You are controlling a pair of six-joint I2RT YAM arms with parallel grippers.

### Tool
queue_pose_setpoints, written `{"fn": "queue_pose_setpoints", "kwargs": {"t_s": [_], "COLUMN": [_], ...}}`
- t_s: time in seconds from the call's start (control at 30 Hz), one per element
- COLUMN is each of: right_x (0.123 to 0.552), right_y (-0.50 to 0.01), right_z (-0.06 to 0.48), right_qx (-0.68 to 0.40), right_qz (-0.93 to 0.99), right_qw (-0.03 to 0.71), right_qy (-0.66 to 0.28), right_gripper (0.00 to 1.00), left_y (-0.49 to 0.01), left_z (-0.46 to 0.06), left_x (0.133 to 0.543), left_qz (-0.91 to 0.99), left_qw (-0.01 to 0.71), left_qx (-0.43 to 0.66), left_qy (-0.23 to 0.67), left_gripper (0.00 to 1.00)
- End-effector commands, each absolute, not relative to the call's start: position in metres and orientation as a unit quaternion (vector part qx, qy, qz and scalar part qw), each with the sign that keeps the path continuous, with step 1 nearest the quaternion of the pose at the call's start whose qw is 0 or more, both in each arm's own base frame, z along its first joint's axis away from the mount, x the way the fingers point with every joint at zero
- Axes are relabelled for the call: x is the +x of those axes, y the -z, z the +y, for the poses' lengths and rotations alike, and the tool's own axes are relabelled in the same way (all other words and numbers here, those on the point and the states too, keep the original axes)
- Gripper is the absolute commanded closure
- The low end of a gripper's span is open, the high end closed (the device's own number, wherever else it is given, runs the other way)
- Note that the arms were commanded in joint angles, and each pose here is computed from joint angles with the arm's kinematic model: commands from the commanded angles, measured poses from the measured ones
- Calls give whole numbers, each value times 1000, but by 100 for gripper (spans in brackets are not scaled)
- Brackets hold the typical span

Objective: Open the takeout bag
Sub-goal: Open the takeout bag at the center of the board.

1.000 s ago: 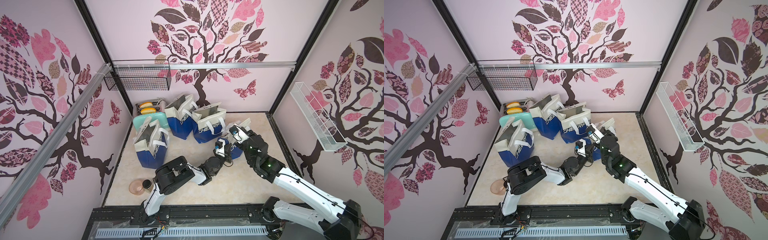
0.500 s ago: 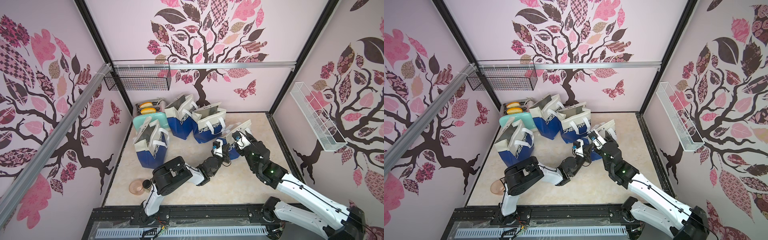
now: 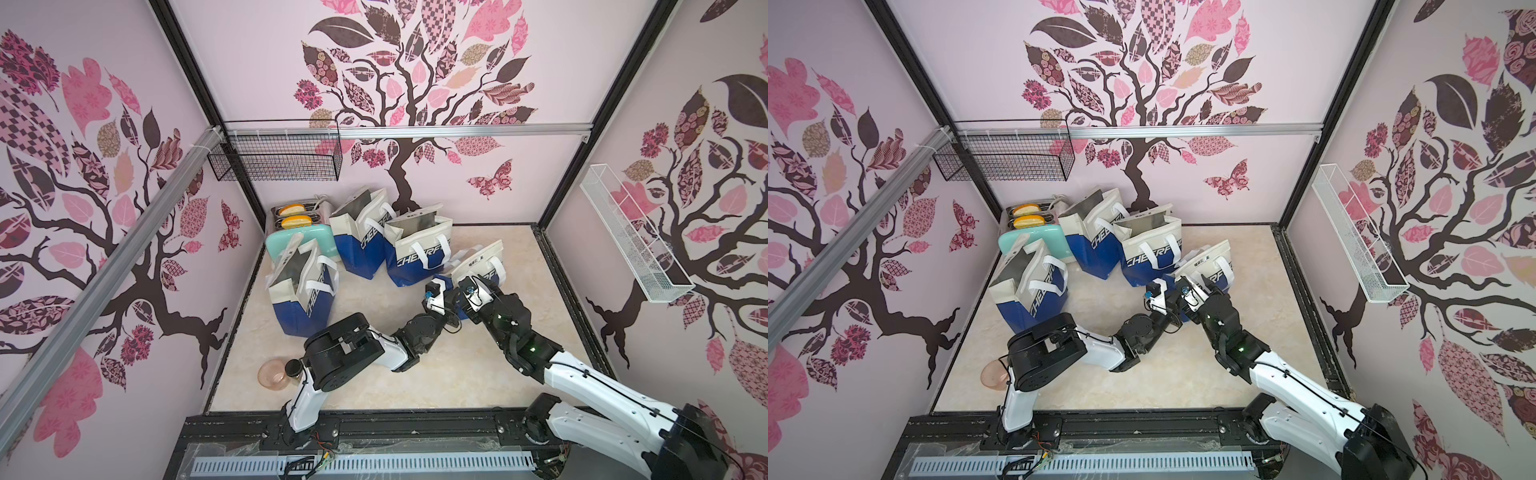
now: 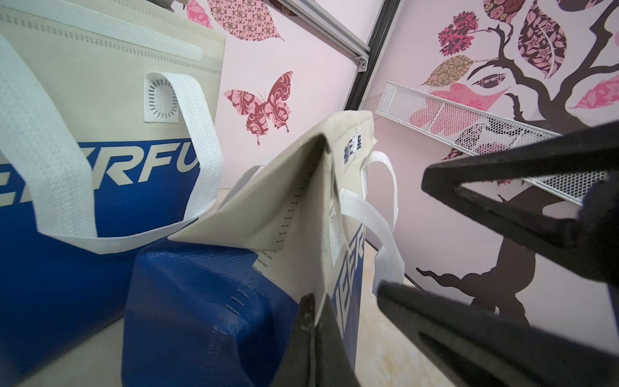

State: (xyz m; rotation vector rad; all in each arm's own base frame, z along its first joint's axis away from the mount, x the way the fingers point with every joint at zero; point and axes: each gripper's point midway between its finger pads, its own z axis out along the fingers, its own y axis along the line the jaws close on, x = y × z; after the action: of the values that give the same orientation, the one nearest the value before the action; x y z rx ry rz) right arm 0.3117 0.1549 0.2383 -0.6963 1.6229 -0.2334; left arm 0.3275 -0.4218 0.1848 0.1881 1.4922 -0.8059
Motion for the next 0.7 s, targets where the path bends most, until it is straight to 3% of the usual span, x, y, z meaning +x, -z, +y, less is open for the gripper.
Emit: {"fn": "queue_pose_setpoints", "kwargs": {"t_s": [0.0,0.67], "right_x": [316,327], "right_y": [-262,-251], "right_z": [160,179], "right_qx": [-282,-303], "right_qz": [685,681], "right_qw": [665,662], "right_qy": [89,81], "right_gripper": [34,34], "left_y": [-186,-190], "left_z": [-416,-414], "left_x": [329,328], "left_qz": [661,658], "left_qw": [659,662], "left_qx": [81,85], "left_qy": [349,347], "left_gripper": [100,100]}}
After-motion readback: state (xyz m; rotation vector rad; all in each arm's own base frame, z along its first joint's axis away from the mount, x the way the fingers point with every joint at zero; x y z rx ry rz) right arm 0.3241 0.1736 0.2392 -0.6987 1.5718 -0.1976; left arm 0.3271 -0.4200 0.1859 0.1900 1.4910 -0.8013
